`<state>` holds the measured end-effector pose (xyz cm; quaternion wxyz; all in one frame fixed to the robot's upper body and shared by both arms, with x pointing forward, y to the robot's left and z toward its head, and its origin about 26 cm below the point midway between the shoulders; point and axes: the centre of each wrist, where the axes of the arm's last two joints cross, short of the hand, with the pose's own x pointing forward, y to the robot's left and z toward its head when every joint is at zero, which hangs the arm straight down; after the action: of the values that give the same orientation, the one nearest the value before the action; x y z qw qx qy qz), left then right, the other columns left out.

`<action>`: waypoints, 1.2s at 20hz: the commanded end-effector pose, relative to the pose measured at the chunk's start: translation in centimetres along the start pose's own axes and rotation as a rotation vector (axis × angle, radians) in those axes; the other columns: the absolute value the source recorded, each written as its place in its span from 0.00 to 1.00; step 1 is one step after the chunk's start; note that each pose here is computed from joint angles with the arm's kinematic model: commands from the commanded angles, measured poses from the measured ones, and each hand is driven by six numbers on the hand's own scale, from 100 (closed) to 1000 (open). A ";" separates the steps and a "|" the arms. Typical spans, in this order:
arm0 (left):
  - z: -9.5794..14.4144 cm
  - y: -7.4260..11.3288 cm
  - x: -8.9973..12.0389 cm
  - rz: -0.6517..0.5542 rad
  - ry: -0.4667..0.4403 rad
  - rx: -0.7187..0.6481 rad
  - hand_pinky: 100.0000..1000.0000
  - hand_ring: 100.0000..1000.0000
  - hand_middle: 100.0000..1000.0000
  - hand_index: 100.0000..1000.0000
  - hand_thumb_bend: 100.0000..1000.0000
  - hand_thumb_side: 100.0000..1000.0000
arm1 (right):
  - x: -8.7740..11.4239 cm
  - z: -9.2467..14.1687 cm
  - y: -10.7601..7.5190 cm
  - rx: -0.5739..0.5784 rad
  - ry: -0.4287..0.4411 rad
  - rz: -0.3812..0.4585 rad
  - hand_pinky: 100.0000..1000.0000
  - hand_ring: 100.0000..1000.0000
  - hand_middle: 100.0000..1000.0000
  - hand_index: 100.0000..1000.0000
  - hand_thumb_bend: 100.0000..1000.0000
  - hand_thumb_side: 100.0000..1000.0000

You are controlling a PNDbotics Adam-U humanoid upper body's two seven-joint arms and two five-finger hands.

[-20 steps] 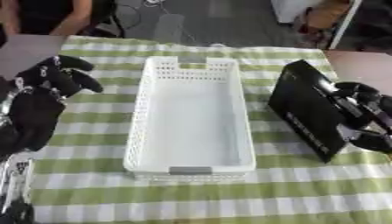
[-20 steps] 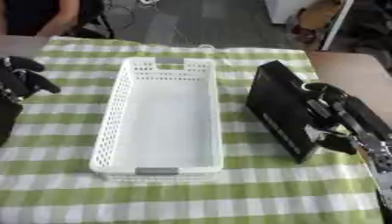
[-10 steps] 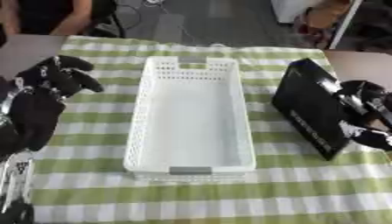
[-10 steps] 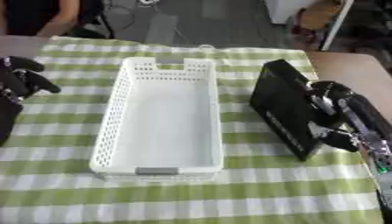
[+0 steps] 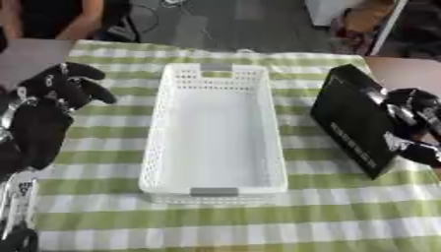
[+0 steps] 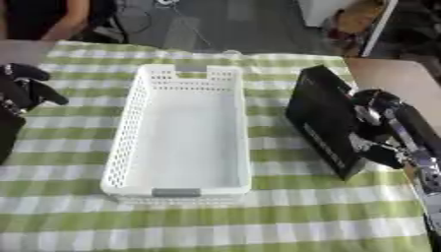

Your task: Pick up objects on the table and place them in the box.

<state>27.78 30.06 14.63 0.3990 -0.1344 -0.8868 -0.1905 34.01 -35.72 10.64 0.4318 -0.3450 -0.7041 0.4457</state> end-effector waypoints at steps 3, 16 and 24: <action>-0.4 0.0 0.6 -0.012 -0.020 -0.014 0.61 0.53 0.66 0.51 1.00 0.92 | -0.1 -0.2 -1.5 -0.024 -0.012 0.042 0.40 0.56 0.78 0.76 0.00 0.00; -0.3 0.0 0.6 -0.014 -0.015 -0.011 0.61 0.53 0.66 0.51 1.00 0.92 | 5.4 -1.3 -7.5 -0.316 -0.139 0.088 0.33 0.49 0.78 0.71 0.00 0.00; -0.3 0.0 0.6 -0.012 -0.012 -0.012 0.61 0.53 0.66 0.51 1.00 0.93 | 8.5 -1.3 -9.7 -0.396 -0.208 0.086 0.31 0.47 0.78 0.70 0.00 0.00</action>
<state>27.78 30.07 14.62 0.4002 -0.1342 -0.8865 -0.1895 31.28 -31.45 20.76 0.2869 -0.3958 -0.7997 0.3485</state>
